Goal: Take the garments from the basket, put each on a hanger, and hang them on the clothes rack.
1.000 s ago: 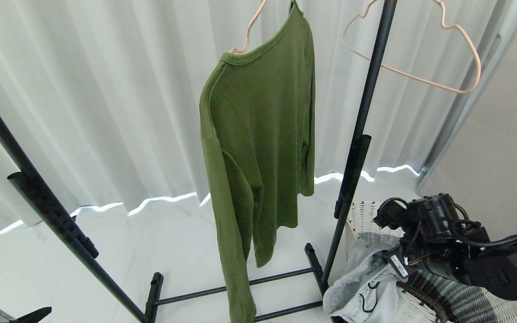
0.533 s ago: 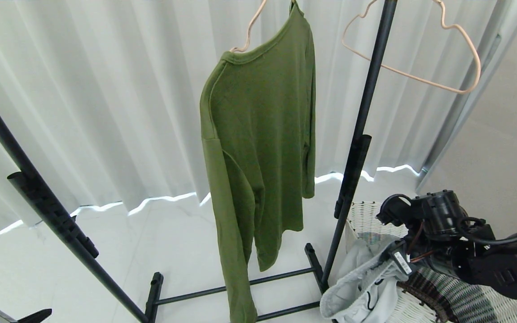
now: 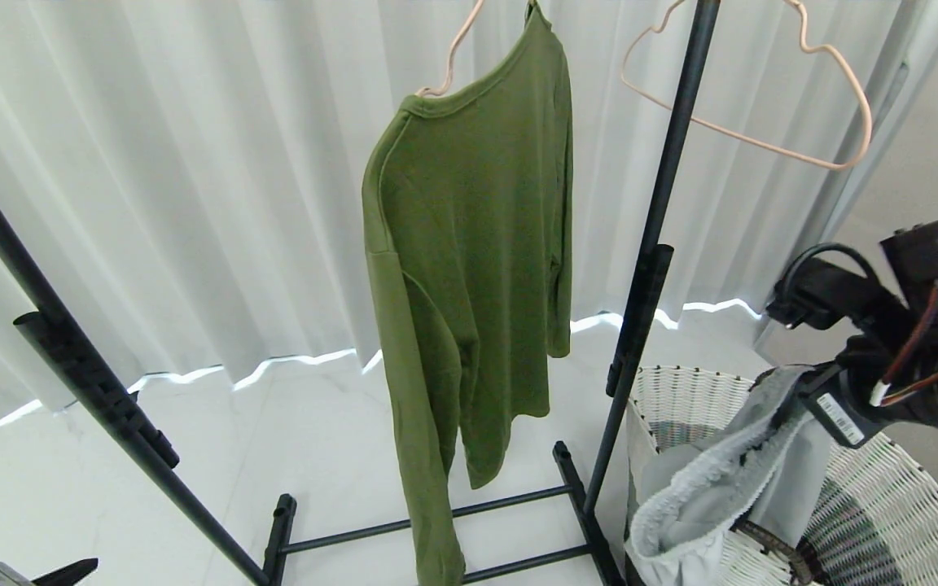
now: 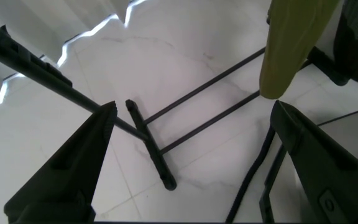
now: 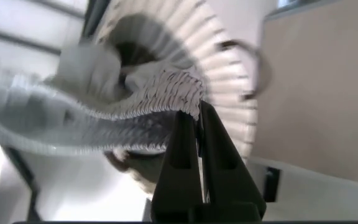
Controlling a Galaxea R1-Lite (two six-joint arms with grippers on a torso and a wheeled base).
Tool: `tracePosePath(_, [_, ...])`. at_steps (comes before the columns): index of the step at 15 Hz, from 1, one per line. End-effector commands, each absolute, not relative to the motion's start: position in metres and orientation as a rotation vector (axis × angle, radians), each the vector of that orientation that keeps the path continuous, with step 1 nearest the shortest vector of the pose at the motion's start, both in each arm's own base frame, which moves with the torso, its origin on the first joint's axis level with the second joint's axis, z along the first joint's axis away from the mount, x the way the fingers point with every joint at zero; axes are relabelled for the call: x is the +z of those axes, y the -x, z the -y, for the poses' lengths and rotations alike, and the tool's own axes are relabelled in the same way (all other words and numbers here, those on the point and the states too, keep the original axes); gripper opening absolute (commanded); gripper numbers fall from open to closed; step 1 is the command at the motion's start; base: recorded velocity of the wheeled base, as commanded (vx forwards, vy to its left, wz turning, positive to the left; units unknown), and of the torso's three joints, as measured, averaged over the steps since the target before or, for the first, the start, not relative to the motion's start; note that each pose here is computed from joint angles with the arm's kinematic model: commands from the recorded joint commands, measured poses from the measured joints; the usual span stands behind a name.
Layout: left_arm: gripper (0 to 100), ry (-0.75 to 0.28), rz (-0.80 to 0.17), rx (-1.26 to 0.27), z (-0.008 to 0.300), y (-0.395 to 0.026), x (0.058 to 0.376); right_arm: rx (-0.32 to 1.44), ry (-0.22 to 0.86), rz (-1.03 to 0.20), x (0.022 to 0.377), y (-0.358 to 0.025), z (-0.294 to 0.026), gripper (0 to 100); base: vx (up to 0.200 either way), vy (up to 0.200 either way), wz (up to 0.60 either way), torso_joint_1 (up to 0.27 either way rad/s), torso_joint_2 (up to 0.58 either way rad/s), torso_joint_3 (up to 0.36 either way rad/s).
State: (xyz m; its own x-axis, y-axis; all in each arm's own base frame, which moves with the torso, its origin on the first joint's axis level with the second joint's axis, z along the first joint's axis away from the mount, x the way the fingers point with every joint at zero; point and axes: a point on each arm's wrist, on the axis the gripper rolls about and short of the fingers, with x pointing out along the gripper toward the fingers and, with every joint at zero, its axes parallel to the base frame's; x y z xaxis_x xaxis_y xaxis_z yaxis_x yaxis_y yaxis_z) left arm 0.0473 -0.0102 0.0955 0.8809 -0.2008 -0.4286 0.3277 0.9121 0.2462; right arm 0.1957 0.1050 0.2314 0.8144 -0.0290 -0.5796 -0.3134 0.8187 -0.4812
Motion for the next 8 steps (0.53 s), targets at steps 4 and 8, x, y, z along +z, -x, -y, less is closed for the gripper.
tracePosePath(4, [100,-0.32,-0.412,-0.279,0.0103,-0.0477,0.0954,0.154,0.601,-0.47,0.2645,-0.1689,-0.09,0,0.0,0.0,0.0,0.0,0.0,0.0])
tracePosePath(8, [100,-0.318,-0.412,-0.279,0.0102,-0.0475,0.0953,0.168,0.638,-0.418,0.2693,-0.1692,-0.0904,0,0.0,0.0,0.0,0.0,0.0,0.0])
